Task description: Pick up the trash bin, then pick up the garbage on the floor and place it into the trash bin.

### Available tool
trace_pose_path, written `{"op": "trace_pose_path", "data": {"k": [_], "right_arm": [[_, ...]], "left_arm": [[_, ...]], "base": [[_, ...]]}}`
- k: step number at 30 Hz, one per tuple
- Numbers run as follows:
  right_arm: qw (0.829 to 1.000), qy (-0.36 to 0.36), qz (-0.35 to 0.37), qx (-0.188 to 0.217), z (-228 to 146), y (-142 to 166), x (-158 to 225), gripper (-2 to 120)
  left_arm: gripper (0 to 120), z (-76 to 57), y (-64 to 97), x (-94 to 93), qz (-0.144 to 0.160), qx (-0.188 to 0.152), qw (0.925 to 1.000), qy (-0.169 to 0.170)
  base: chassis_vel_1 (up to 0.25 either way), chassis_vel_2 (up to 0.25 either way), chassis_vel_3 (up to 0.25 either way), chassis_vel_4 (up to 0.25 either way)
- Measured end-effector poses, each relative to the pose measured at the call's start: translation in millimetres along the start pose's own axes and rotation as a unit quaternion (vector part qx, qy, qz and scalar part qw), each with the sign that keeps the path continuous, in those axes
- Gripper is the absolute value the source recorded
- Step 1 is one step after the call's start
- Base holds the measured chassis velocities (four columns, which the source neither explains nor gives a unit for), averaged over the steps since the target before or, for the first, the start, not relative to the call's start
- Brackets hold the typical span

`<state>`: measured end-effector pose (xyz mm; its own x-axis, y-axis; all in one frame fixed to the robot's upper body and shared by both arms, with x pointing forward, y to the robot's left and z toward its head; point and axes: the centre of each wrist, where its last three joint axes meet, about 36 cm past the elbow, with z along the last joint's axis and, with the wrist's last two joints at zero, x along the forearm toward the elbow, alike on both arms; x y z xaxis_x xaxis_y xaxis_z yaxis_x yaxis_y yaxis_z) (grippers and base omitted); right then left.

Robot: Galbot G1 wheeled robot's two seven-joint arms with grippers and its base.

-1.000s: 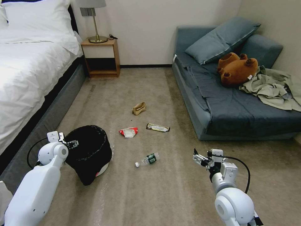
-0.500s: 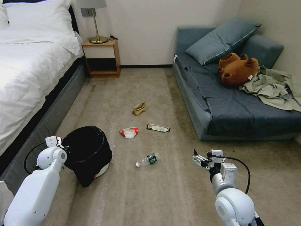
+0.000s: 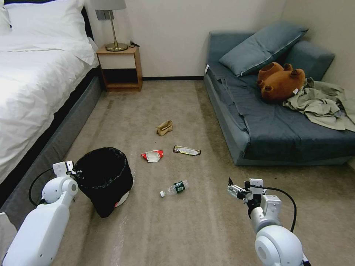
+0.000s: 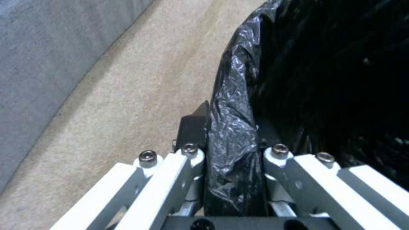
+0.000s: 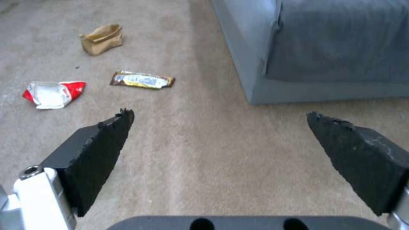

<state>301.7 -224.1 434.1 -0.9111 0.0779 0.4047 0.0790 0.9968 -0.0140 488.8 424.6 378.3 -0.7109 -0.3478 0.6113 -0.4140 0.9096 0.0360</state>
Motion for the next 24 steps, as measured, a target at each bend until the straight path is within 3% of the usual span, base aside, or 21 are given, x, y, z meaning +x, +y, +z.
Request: {"op": "trace_pose_path", "data": {"k": [11, 18, 24], "right_arm": [[1.0, 0.007, 0.004, 0.002, 7.8, 4.8, 5.1, 100], [1.0, 0.007, 0.001, 0.003, 8.7, 6.5, 4.2, 100], [1.0, 0.005, -0.011, -0.002, 7.8, 10.4, 0.4, 100]], "left_arm": [[6, 12.1, 10.2, 5.4, 0.005, 0.044, 0.9979, -0.048], [4, 8.7, 14.6, 14.4, 0.007, 0.057, 0.9951, -0.081], [4, 0.1, 14.4, 24.9, 0.005, 0.043, 0.9925, -0.114]], "base": [[0.0, 0.0, 0.0, 0.0], [0.0, 0.0, 0.0, 0.0], [0.0, 0.0, 0.0, 0.0]]}}
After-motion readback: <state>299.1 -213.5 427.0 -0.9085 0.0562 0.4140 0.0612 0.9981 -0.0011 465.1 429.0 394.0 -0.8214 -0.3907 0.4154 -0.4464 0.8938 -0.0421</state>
